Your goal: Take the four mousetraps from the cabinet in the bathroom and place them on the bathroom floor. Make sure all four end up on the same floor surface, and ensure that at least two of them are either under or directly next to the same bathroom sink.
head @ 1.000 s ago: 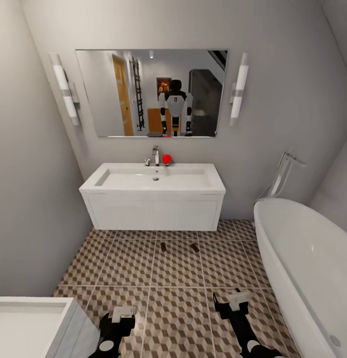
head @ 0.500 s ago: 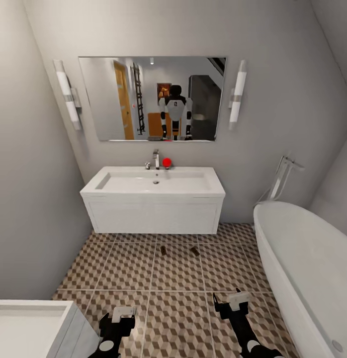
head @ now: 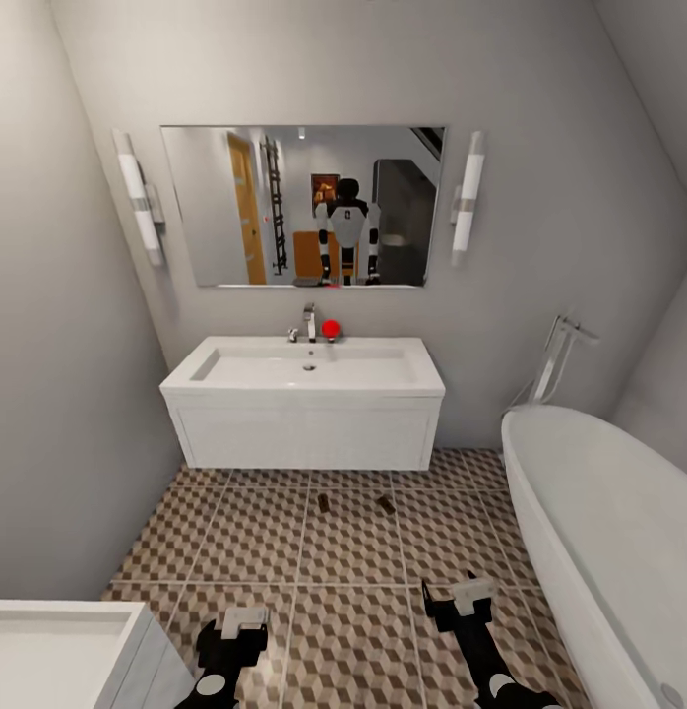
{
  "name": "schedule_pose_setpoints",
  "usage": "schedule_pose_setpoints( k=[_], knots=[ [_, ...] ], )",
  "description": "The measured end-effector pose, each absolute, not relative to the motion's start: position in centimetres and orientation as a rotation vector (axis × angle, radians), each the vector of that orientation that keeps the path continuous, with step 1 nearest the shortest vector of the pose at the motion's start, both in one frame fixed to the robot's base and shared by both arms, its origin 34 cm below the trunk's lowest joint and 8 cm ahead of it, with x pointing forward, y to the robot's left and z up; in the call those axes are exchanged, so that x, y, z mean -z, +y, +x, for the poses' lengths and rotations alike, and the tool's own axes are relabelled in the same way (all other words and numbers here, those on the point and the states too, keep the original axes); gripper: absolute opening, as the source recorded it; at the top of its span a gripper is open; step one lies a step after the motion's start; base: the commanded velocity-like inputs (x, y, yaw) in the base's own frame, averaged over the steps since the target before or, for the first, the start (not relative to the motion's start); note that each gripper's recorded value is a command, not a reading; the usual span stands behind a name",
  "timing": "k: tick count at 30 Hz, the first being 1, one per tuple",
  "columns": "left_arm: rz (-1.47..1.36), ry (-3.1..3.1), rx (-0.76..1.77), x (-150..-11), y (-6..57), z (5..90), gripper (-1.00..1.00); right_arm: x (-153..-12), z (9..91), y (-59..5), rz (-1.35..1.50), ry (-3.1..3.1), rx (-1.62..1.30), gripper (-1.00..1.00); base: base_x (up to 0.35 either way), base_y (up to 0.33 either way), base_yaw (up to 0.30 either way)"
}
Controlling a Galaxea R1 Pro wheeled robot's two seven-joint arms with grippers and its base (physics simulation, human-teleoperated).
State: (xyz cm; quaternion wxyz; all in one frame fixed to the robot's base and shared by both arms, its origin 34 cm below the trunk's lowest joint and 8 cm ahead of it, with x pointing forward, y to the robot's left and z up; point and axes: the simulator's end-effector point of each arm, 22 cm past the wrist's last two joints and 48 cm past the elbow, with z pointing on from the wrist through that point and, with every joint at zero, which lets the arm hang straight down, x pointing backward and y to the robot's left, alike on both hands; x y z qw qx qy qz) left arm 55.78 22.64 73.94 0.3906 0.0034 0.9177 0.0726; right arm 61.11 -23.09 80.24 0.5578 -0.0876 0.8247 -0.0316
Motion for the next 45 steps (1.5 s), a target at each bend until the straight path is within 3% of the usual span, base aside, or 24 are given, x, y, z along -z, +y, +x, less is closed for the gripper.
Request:
schedule_pose_setpoints(
  k=[45],
  knots=[
    [0.002,2.284,-0.181,-76.1,22.6,57.0,1.0,-82.5,62.0,-23.1,-0.203,1.902,0.079,1.0,0.0,0.0,0.0]
  ],
)
